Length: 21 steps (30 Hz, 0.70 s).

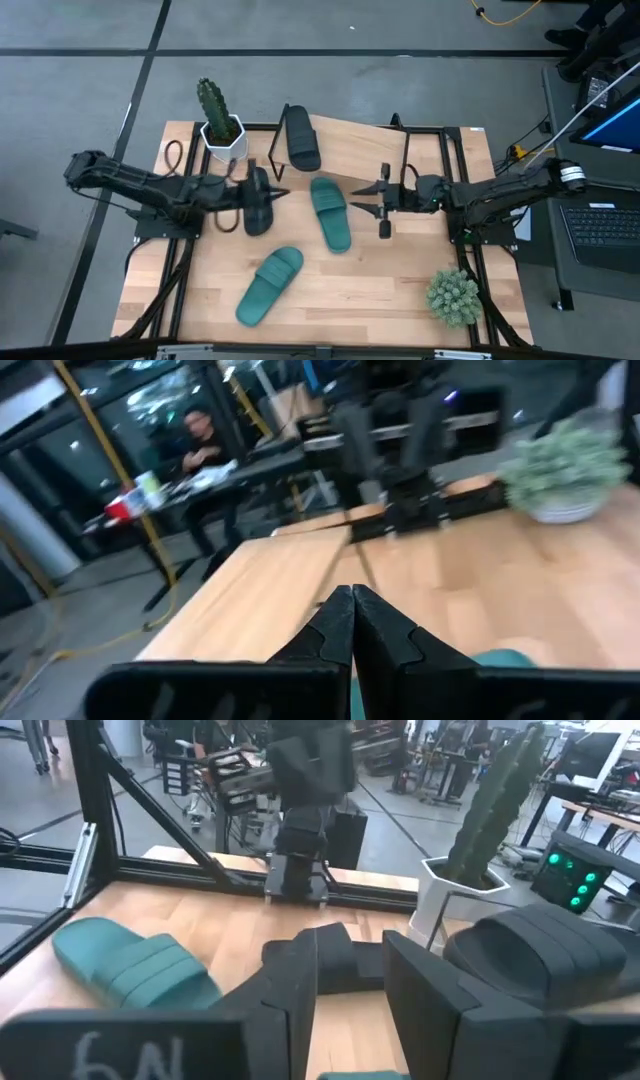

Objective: Pick and place slides into the shelf
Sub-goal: Put the bottom black slide on the shelf

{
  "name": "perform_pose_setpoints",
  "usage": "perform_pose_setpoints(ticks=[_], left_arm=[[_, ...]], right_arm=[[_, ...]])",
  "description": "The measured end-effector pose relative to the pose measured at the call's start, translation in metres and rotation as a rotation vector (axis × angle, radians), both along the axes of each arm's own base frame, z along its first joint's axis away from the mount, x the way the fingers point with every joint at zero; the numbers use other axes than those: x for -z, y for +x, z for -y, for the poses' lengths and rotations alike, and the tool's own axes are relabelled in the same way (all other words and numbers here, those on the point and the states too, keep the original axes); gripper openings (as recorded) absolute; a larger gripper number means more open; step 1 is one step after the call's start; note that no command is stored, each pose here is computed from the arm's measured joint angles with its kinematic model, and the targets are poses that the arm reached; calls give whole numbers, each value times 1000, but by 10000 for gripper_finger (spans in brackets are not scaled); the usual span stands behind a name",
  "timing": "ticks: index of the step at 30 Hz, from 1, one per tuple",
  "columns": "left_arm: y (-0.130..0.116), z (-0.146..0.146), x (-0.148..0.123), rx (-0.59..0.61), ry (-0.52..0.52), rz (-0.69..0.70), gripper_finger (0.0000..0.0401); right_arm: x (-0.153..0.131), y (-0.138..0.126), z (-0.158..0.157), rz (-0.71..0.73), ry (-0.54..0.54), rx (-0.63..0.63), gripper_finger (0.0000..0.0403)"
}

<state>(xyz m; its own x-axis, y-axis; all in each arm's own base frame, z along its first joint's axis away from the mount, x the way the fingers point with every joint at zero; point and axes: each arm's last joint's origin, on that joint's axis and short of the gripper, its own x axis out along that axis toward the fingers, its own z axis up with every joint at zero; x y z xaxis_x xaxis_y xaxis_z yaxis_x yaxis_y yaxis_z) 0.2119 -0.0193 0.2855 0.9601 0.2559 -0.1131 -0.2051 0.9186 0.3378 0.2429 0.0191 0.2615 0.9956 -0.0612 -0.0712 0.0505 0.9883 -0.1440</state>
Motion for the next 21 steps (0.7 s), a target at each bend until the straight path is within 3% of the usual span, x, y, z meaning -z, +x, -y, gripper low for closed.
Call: perform_pose_setpoints(ticks=[5,10,16,21], left_arm=[[28,-17,-9,-100,7,-127,0],[54,-30,-10,-217,-10,-272,0],[83,-34,-4,-260,113,-371,4],[92,-35,-3,-288,174,-403,44]], right_arm=[[8,-11,1,-7,25,6,116],[9,-13,5,-3,51,106,116],[10,-13,5,-11,44,109,116],[12,-13,5,-31,67,113,116]])
